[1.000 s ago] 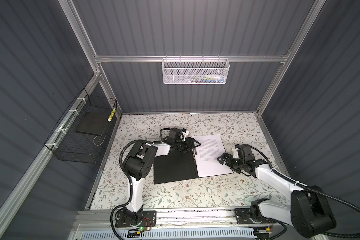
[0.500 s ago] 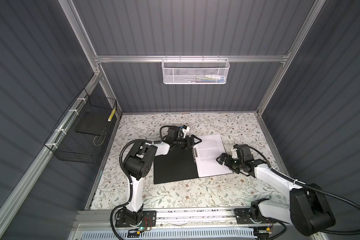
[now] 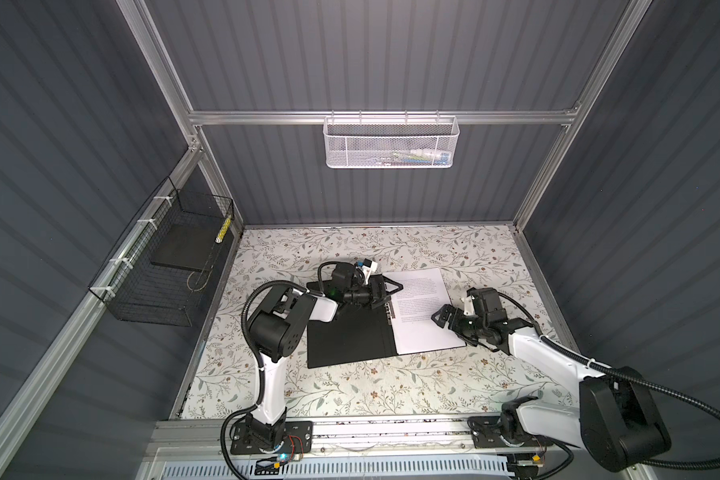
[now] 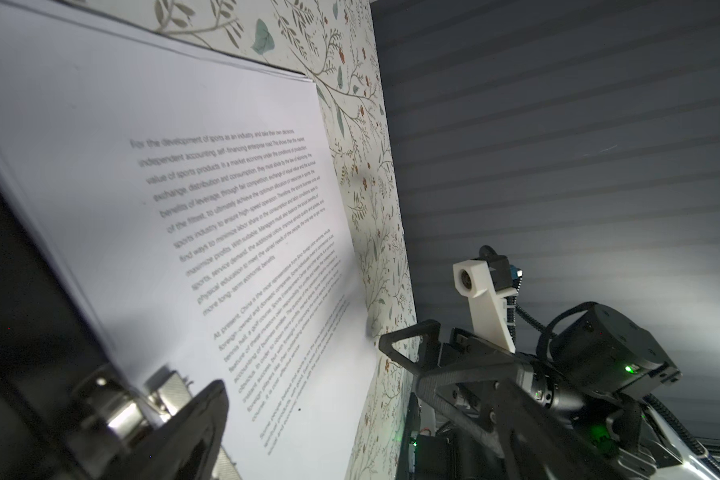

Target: Put the files into the folder

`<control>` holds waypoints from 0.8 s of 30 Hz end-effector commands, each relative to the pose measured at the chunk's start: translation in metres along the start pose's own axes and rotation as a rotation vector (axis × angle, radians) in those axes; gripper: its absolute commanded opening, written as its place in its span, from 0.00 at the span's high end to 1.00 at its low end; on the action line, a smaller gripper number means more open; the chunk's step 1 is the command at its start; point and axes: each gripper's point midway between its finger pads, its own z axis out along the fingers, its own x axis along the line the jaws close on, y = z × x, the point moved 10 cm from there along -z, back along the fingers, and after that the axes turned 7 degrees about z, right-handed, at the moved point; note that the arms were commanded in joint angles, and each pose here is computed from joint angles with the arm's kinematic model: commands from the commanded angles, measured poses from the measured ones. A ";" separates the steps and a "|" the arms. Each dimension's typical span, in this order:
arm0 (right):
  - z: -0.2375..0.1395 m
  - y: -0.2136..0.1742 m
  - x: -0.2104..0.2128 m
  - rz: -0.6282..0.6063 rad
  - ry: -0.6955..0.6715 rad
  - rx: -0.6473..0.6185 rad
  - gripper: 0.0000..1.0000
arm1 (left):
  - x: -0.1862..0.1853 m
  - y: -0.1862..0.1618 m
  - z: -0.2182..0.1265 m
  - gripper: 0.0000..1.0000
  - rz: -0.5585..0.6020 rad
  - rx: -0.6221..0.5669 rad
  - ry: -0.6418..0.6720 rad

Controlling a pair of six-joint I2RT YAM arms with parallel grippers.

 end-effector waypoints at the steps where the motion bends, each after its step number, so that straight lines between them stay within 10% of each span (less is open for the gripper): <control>1: -0.002 0.003 0.006 0.006 0.023 -0.015 0.01 | -0.034 -0.001 -0.001 0.00 0.077 -0.003 -0.078; 18: -0.022 0.024 -0.001 0.158 0.189 -0.025 0.01 | -0.099 0.005 -0.032 0.00 0.278 -0.027 0.000; 24: -0.021 0.021 0.009 0.194 0.227 -0.004 0.10 | -0.121 -0.009 -0.074 0.00 0.372 -0.113 0.239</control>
